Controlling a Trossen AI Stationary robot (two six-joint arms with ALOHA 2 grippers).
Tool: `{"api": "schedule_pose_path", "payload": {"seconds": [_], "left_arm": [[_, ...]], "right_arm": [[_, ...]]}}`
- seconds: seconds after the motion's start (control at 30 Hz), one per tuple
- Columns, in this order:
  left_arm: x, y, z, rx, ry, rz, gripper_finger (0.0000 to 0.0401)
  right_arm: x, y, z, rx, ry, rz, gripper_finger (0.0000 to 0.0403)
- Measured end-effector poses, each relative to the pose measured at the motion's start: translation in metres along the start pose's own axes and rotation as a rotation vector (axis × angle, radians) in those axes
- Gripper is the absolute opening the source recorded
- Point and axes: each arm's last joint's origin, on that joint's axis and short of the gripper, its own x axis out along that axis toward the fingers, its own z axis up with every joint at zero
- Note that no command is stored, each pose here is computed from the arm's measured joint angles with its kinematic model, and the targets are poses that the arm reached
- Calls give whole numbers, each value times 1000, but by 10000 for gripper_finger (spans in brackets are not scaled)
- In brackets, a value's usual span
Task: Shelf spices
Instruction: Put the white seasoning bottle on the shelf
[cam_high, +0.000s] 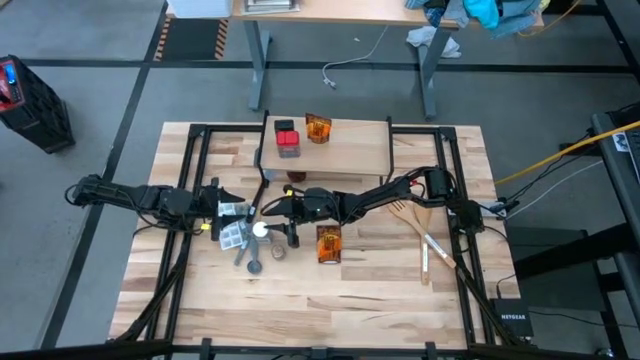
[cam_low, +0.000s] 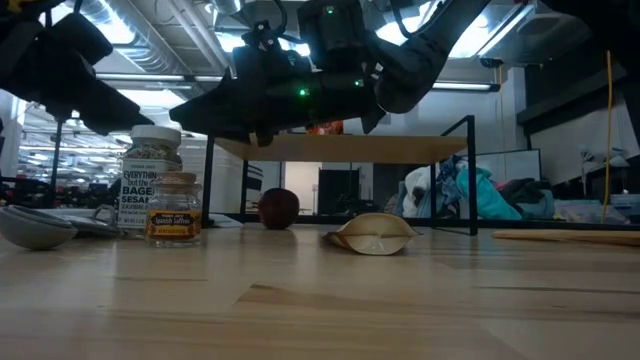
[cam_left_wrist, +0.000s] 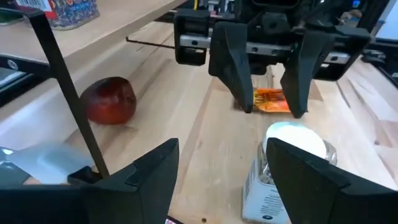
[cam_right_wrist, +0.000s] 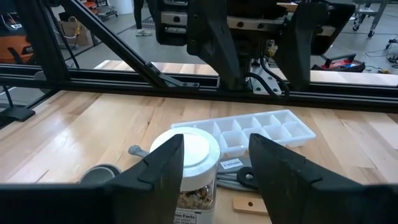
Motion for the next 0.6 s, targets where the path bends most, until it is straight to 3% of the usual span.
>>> {"api": "schedule_pose_path", "payload": {"seconds": [0.33, 0.6], "left_arm": [[0, 0, -1, -98, 9, 1, 235], [0, 1, -5, -83, 49, 11, 235]], "right_arm": [[0, 0, 0, 0, 1, 0, 189], [0, 0, 0, 0, 3, 0, 189]]}}
